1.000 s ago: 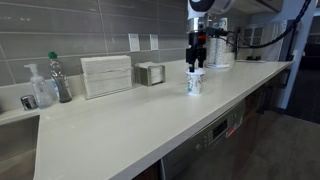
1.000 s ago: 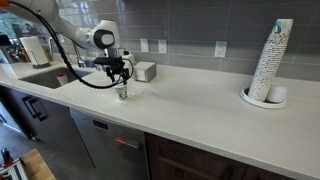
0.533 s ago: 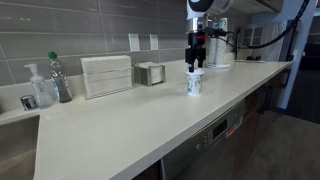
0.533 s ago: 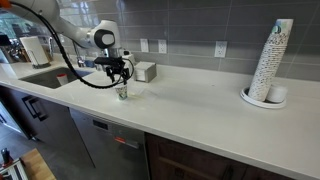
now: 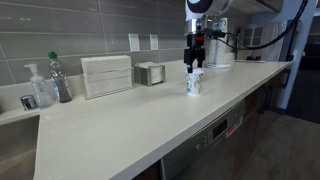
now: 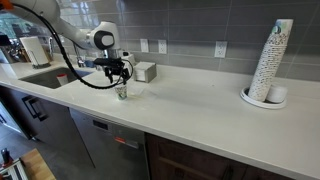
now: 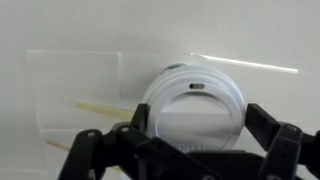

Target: Pick up the paper cup lid from the kitchen counter and place it on the paper cup

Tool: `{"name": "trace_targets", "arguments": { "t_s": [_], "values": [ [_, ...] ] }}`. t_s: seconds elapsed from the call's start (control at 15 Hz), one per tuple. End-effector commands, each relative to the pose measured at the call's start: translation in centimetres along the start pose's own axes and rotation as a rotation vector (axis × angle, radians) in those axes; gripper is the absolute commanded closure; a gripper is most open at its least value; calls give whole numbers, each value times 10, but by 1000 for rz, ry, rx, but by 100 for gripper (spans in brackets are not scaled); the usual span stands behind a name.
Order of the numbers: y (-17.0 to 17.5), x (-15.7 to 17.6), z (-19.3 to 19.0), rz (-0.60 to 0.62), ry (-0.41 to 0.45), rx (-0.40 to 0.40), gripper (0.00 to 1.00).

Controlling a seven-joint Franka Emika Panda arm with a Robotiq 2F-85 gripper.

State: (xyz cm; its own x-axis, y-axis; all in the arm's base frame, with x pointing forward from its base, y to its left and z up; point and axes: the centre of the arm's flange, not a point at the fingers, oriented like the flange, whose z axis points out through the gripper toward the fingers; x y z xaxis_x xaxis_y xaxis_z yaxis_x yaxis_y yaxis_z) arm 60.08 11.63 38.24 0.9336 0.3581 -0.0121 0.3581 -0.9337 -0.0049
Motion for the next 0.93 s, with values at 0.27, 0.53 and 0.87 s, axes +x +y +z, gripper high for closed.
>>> {"name": "trace_targets", "arguments": {
  "t_s": [0.27,0.53,0.87],
  "values": [
    [-9,-5,-10,-15,15,-10,0],
    [-14,-8,-20,-19,24,-17,0],
    [-14,-11,-30,-11,41,-23,0]
  ]
}}
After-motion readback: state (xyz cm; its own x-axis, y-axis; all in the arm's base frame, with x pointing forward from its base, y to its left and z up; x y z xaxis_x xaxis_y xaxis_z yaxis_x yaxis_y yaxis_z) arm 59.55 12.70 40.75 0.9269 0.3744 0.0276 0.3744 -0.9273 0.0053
